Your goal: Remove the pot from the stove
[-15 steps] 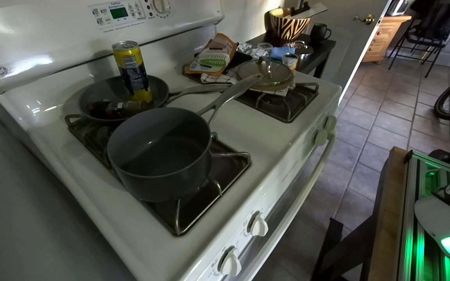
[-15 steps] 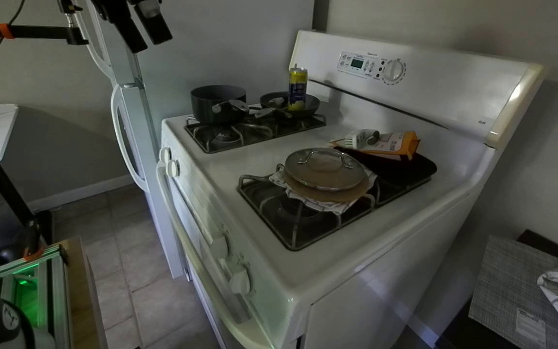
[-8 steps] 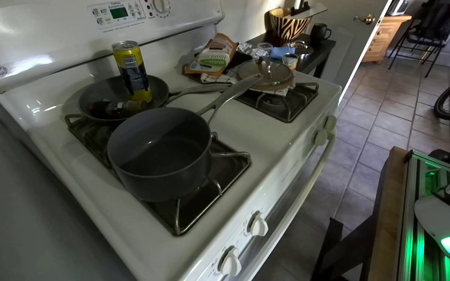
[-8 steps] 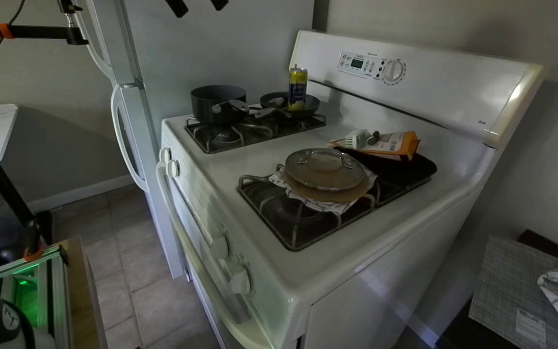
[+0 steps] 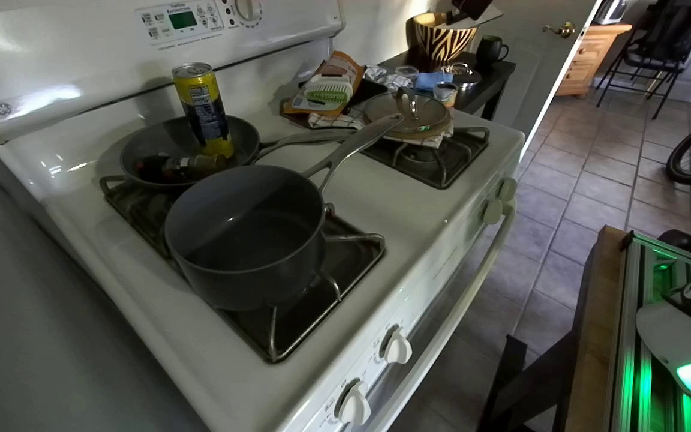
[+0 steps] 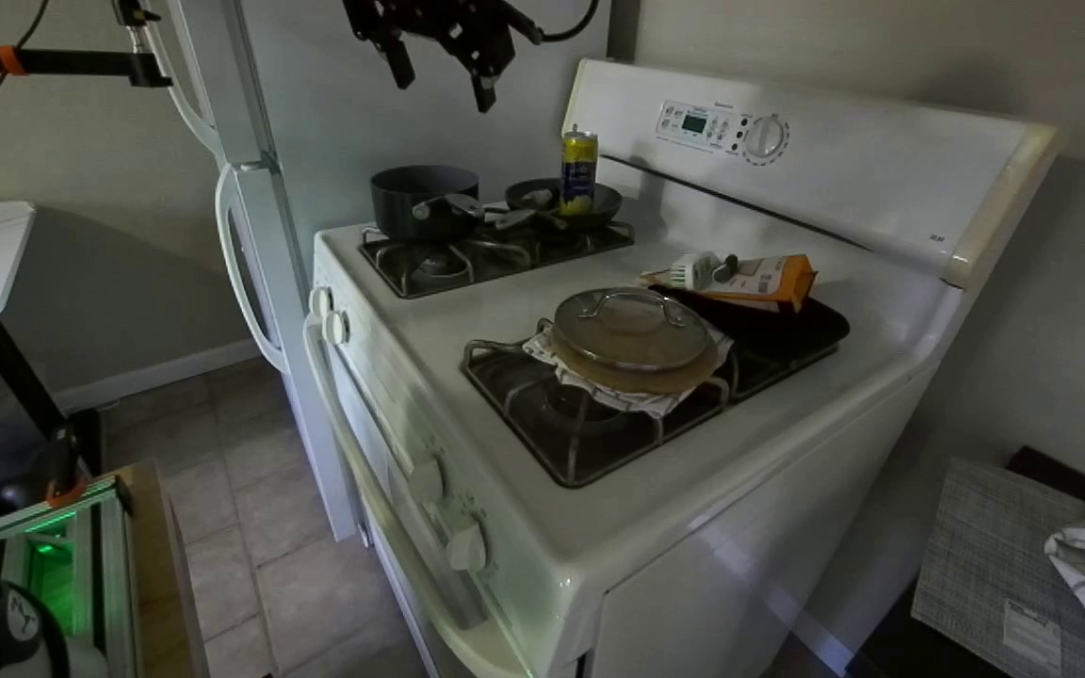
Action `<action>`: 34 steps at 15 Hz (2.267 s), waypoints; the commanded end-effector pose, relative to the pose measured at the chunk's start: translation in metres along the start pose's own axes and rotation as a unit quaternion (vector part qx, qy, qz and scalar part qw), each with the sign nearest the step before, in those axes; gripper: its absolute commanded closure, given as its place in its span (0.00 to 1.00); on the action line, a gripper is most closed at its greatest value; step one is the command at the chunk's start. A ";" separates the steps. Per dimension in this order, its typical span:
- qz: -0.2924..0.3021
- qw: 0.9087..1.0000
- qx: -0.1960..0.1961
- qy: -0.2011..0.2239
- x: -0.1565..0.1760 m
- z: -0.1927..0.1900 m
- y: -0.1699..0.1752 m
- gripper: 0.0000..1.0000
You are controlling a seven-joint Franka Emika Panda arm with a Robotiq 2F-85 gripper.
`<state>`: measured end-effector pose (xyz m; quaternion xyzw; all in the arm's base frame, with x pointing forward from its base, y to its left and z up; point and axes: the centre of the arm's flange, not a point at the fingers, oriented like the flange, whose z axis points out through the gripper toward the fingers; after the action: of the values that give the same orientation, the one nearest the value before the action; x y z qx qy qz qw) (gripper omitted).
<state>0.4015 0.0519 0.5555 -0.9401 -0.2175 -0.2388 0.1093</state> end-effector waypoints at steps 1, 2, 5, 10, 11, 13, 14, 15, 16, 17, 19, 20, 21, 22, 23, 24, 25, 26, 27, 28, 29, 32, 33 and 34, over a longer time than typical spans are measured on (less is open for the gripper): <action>0.002 1.000 0.002 -0.003 0.003 0.004 0.001 0.00; 0.002 1.000 0.002 -0.003 0.006 0.004 0.002 0.00; -0.074 0.996 0.042 -0.012 0.018 0.013 0.001 0.00; -0.169 0.978 0.110 -0.063 0.046 0.046 0.021 0.00; -0.185 0.971 0.129 -0.072 0.051 0.056 0.026 0.00; -0.222 0.957 0.162 -0.093 0.062 0.075 0.033 0.00; -0.240 0.949 0.176 -0.106 0.068 0.081 0.035 0.00; -0.259 0.940 0.187 -0.123 0.074 0.087 0.036 0.00; -0.230 0.954 0.165 -0.097 0.046 0.072 0.023 0.00; -0.242 0.948 0.174 -0.108 0.051 0.080 0.026 0.00; -0.251 0.944 0.180 -0.118 0.060 0.091 0.029 0.00; -0.252 0.943 0.180 -0.120 0.062 0.093 0.029 0.00; -0.279 0.936 0.173 -0.124 0.064 0.101 0.031 0.00; -0.294 0.932 0.167 -0.134 0.067 0.108 0.031 0.00; -0.320 0.923 0.161 -0.139 0.071 0.115 0.031 0.00; -0.345 0.916 0.149 -0.139 0.074 0.123 0.030 0.00; -0.375 0.906 0.144 -0.135 0.077 0.129 0.027 0.00; -0.399 0.897 0.137 -0.130 0.082 0.137 0.027 0.00; -0.417 0.891 0.128 -0.124 0.087 0.143 0.027 0.00; -0.431 0.888 0.118 -0.112 0.095 0.150 0.025 0.00; -0.442 0.884 0.110 -0.102 0.105 0.156 0.020 0.00; -0.474 0.866 0.128 -0.092 0.120 0.173 0.003 0.00; -0.480 0.861 0.143 -0.093 0.120 0.179 -0.001 0.00; -0.484 0.856 0.160 -0.088 0.119 0.181 -0.006 0.00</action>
<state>0.5561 0.1443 0.4666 -0.7270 -0.6672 -0.1408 0.0811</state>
